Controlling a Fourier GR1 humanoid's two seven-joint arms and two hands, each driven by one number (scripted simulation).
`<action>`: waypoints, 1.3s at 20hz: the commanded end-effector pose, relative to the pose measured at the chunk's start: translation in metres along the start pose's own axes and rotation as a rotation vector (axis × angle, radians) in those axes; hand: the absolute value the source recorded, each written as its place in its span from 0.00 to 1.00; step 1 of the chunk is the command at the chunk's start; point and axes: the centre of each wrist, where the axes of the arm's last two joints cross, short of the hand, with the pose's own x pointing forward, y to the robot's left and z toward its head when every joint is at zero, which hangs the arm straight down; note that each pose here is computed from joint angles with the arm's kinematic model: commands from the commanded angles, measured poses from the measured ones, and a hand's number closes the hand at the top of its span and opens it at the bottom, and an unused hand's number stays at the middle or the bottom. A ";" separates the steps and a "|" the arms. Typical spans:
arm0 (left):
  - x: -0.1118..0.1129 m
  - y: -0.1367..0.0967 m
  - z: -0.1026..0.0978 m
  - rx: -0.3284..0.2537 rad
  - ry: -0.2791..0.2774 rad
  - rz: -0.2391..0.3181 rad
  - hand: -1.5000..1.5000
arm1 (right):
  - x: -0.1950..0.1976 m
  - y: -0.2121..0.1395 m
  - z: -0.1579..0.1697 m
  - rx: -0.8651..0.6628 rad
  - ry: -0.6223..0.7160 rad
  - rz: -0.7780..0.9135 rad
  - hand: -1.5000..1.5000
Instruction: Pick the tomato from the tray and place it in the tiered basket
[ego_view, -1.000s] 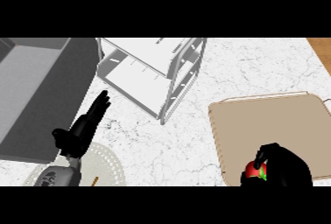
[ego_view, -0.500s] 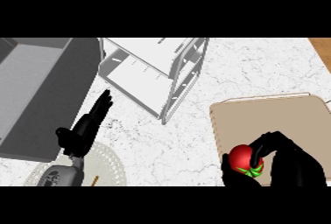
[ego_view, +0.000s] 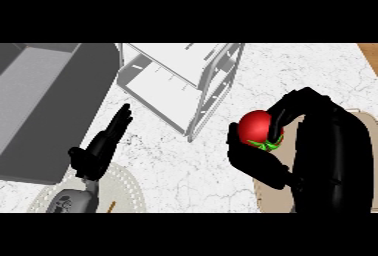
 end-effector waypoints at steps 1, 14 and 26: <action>0.000 0.002 -0.002 0.004 0.004 -0.002 0.50 | 0.049 -0.013 -0.020 -0.008 0.141 -0.005 1.00; 0.007 -0.005 -0.011 -0.032 -0.012 0.003 0.50 | 0.122 0.036 -0.130 0.129 0.212 0.003 1.00; 0.012 -0.023 -0.018 -0.056 -0.010 0.003 0.50 | 0.126 0.105 -0.172 0.194 0.211 -0.034 1.00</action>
